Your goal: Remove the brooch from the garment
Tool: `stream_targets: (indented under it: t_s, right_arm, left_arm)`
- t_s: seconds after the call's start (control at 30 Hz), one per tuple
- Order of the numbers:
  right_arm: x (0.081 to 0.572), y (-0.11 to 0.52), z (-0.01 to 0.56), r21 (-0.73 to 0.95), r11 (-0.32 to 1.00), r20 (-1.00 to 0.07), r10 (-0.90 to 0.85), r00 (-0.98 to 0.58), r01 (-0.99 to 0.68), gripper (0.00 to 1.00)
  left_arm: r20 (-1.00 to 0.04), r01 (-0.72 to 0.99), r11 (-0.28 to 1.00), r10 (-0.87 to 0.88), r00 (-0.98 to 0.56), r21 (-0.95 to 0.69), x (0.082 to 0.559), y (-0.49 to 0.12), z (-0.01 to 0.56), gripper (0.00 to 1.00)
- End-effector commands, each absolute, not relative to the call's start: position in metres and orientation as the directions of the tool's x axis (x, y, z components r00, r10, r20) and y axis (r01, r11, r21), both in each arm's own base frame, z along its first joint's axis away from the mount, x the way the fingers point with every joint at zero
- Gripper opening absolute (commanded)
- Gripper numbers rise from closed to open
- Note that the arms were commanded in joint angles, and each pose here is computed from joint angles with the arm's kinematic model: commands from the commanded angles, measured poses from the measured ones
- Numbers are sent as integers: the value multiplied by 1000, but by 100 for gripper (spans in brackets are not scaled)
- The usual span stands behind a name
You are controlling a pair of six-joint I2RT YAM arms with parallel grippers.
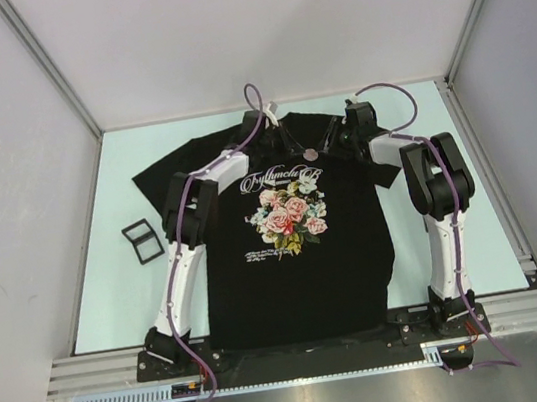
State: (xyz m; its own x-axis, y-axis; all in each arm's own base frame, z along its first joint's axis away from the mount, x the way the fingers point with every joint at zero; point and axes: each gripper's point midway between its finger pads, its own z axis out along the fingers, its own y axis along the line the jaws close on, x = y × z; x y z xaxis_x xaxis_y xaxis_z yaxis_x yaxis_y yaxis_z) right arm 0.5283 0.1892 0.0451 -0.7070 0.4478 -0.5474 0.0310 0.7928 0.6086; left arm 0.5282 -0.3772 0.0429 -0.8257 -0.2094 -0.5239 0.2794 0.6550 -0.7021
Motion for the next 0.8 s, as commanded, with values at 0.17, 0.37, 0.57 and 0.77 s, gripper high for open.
stream_targets:
  t_s: [0.17, 0.37, 0.57, 0.77]
  right_arm:
    - [533, 195, 67, 655, 755, -552, 481, -681, 2, 38]
    - [534, 194, 64, 656, 755, -546, 486, -682, 13, 37]
    - [534, 193, 61, 658, 753, -538, 489, -686, 21, 36]
    - [533, 196, 57, 677, 736, -516, 498, -697, 24, 36]
  left_arm:
    - [-466, 183, 674, -266, -844, -716, 543, -379, 48, 11]
    - [-434, 151, 678, -269, -860, -720, 541, -381, 42, 10]
    - [-399, 113, 688, -272, -876, -717, 539, -380, 32, 6]
    - [-399, 106, 696, -274, -875, -711, 539, -378, 32, 4]
